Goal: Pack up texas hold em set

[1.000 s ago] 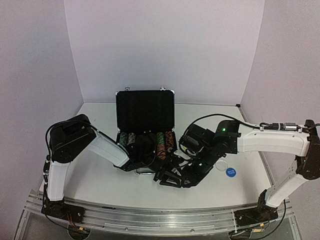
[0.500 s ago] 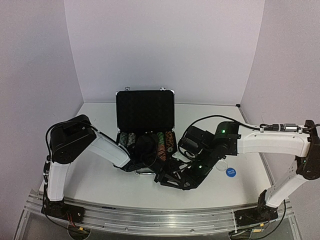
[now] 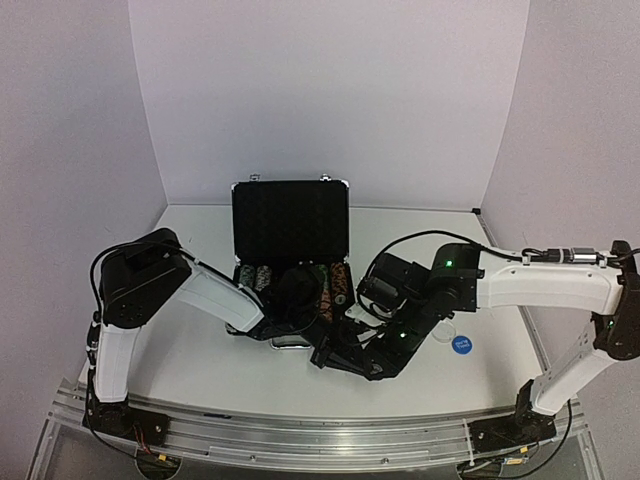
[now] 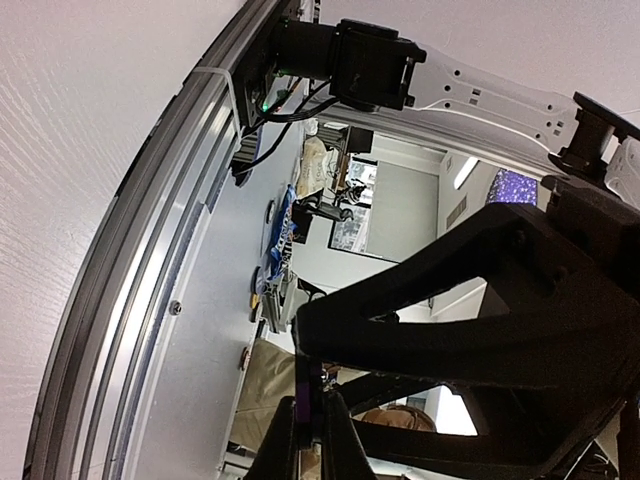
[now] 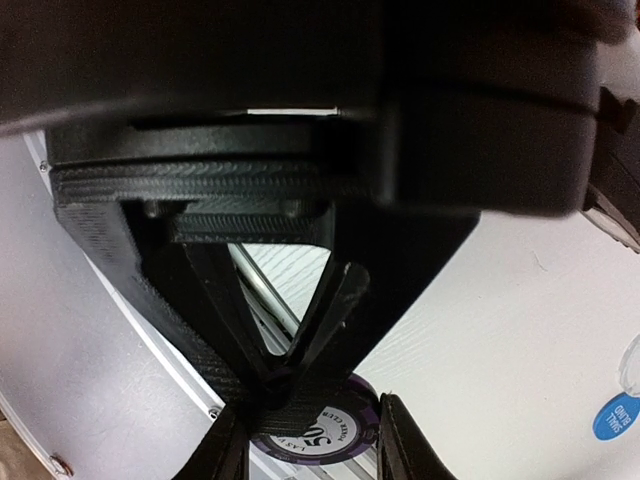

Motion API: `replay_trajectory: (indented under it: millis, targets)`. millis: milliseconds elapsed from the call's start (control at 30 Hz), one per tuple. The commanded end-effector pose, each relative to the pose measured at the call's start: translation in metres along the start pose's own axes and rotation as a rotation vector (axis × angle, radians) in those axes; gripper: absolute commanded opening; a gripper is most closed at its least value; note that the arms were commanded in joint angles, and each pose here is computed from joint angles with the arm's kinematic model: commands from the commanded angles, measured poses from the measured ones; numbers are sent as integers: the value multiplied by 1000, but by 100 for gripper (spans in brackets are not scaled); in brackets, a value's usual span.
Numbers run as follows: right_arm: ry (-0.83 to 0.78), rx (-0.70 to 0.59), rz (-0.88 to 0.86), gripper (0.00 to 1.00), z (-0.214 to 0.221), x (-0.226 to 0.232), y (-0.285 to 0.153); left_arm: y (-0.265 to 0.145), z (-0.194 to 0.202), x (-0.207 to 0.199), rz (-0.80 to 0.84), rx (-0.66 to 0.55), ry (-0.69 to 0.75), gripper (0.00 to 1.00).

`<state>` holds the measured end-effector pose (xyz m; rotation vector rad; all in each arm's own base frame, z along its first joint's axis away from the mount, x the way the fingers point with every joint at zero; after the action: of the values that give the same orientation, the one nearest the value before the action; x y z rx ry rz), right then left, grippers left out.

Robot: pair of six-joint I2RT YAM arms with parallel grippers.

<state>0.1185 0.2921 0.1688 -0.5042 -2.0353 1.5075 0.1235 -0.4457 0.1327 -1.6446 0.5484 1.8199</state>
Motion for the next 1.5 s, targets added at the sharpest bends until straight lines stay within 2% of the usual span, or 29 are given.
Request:
replay_trajectory:
  millis: [0,33,167,300,400,500,600,700,800,1000,1100,1167,1333,1467]
  targets:
    - [-17,-89,-7,10,-12,3,-22,6,10,-24,11,58,129,0]
    - [-14,-91,-7,16,-12,3,-22,6,9,-25,10,52,141,0]
    - [-13,-102,-31,56,-12,6,-28,4,5,-29,-24,19,191,0]
    - [-16,-163,-42,91,-13,9,-47,-7,-9,-37,-132,-52,310,0]
    - [-18,-233,-54,94,-10,11,-69,-34,-29,-40,-297,-166,394,0]
    - [11,-326,-26,96,-2,6,-94,-72,-51,-61,-471,-309,534,0]
    - [117,-427,130,97,2,-18,-110,-115,-66,-93,-729,-442,724,0]
    - [239,-515,332,98,5,-46,-119,-145,-65,-122,-1012,-466,983,0]
    - [320,-553,460,98,1,-65,-123,-162,-56,-138,-1139,-381,1161,0]
    - [522,-511,568,98,-14,-107,-110,-186,-20,-146,-1258,-113,1360,0]
    - [634,-482,611,98,-18,-131,-100,-205,7,-126,-1338,32,1340,0]
    - [678,-473,640,98,-21,-140,-95,-223,25,-110,-1351,84,1328,0]
    - [752,-443,674,98,-33,-150,-78,-259,58,-64,-1344,176,1258,0]
    - [765,-397,669,98,-47,-152,-62,-285,69,-27,-1317,165,1168,0]
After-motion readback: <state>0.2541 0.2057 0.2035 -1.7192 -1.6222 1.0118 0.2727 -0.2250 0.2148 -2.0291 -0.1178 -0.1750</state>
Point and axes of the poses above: each gripper's point midway between its finger pads, its own y axis out along the fingers, its own x axis along the line the jaws close on, z = x × y, the point moved 5 cm from there along -y, back along the fingers
